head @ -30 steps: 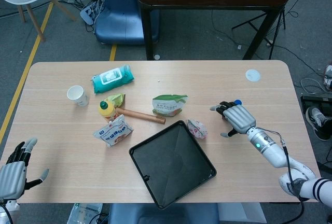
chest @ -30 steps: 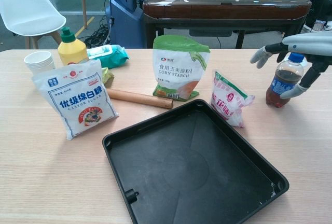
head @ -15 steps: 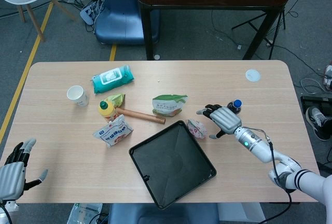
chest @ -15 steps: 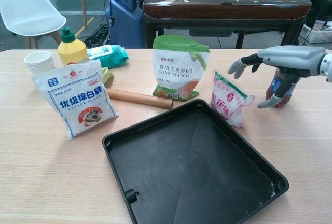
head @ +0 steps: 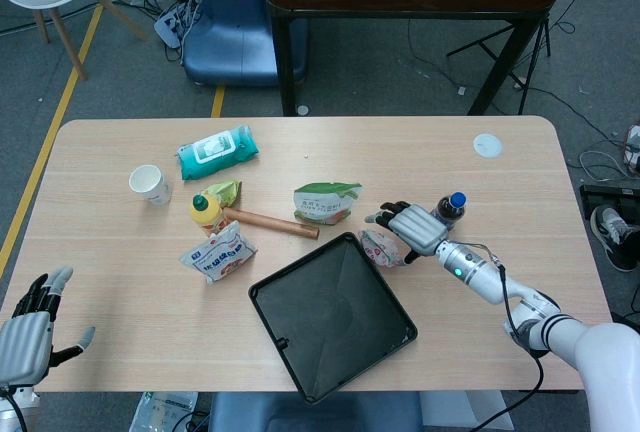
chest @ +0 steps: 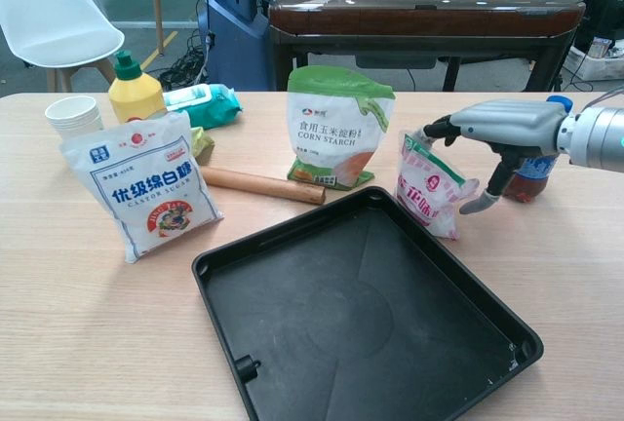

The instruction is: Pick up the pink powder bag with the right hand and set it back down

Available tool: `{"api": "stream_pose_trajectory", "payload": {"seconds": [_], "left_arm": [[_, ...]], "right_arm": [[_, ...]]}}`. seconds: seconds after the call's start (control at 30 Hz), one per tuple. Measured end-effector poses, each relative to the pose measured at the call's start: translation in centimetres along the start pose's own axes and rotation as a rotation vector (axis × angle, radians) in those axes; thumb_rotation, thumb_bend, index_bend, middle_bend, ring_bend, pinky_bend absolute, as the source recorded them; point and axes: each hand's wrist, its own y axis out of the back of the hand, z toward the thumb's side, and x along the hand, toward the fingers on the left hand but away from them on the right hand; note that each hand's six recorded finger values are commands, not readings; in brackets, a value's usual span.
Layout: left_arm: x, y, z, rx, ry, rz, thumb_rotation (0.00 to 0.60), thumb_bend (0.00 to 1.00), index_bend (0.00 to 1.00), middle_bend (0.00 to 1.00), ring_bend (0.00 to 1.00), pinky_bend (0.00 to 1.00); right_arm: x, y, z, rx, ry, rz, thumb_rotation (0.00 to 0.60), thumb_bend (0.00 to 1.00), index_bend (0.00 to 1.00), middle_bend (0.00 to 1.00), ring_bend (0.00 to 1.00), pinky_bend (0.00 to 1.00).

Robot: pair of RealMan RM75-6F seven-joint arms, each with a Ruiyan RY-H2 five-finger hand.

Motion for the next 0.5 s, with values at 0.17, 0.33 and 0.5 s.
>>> {"api": "stream_pose_trajectory", "payload": {"seconds": [0.17, 0.33, 0.5], "left_arm": [[0.0, 0.1, 0.1, 0.004, 0.002, 0.001, 0.6, 0.23, 0.08, 0.09, 0.03, 0.13], [-0.1, 0.1, 0.1, 0.007, 0.004, 0.0, 0.6, 0.23, 0.08, 0.09, 0.03, 0.13], [-0.1, 0.1, 0.2, 0.008, 0.006, -0.002, 0.6, 0.23, 0.08, 0.09, 0.03, 0.13]], "right_arm": [[-0.7, -0.5, 0.3, 0.026, 0.019, 0.007, 0.6, 0.12, 0.19, 0.26, 0.13, 0.21], [-1.4, -1.0, 0.3, 0.054, 0.025, 0.01, 0.6, 0.12, 0.2, 0.26, 0.13, 0.21], [-2.0, -1.3, 0.2, 0.062, 0.024, 0.011, 0.6, 0.12, 0.22, 0.28, 0.13, 0.21]]}}
